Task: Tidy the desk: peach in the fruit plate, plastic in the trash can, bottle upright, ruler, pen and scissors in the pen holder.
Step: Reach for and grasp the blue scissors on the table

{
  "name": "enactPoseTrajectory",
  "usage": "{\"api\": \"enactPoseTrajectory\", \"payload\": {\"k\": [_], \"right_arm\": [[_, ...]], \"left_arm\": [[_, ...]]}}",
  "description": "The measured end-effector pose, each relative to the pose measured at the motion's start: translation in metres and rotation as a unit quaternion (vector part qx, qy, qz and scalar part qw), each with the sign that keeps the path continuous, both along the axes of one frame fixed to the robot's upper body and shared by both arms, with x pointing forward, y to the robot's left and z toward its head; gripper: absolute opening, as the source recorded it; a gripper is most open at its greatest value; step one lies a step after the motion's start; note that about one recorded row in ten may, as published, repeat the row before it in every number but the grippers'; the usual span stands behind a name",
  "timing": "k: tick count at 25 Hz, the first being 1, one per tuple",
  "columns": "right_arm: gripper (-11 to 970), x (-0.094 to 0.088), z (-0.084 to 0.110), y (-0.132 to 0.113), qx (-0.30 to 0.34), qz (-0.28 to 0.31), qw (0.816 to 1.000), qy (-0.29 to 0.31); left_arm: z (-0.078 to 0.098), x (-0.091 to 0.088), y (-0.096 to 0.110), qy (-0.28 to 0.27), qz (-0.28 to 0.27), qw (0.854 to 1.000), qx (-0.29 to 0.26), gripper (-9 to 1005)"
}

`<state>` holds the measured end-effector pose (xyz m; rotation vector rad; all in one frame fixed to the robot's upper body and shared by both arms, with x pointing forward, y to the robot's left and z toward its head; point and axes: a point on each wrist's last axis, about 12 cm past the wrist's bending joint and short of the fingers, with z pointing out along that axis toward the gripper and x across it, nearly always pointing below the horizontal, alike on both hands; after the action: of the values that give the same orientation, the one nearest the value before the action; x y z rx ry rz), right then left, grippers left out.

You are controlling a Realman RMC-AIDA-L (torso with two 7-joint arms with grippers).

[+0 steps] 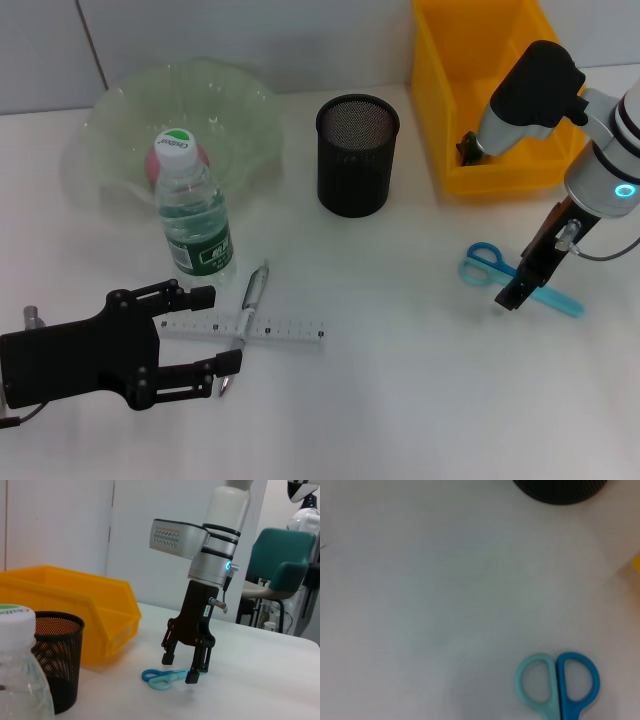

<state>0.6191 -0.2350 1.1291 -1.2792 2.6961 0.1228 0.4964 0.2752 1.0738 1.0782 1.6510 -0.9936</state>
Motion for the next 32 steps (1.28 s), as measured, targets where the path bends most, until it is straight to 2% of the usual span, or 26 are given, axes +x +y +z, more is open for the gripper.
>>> {"api": "enactPoseTrajectory", "payload": {"k": [23, 28, 31, 32], "right_arm": [[795, 0.0007, -0.0042, -0.0031, -0.008, -0.004, 1.0, -0.005], [620, 0.0002, -0.0082, -0.003, -0.008, -0.005, 1.0, -0.001], [393, 0.0004, -0.0082, -0.0029, -0.008, -0.005, 1.0, -0.002], [392, 0.0004, -0.0082, -0.0029, -0.008, -0.005, 1.0, -0.002]], "left_arm": [[-0.0006, -0.0011, 0.0008, 0.005, 0.003, 1.0, -0.001, 809], [-0.0007, -0.0013, 0.0009, 0.005, 0.003, 1.0, -0.002, 809], [-0.0007, -0.0013, 0.0009, 0.005, 0.003, 1.0, -0.002, 808], [-0.0004, -0.001, 0.0006, 0.005, 0.002, 1.0, -0.002, 808]]}}
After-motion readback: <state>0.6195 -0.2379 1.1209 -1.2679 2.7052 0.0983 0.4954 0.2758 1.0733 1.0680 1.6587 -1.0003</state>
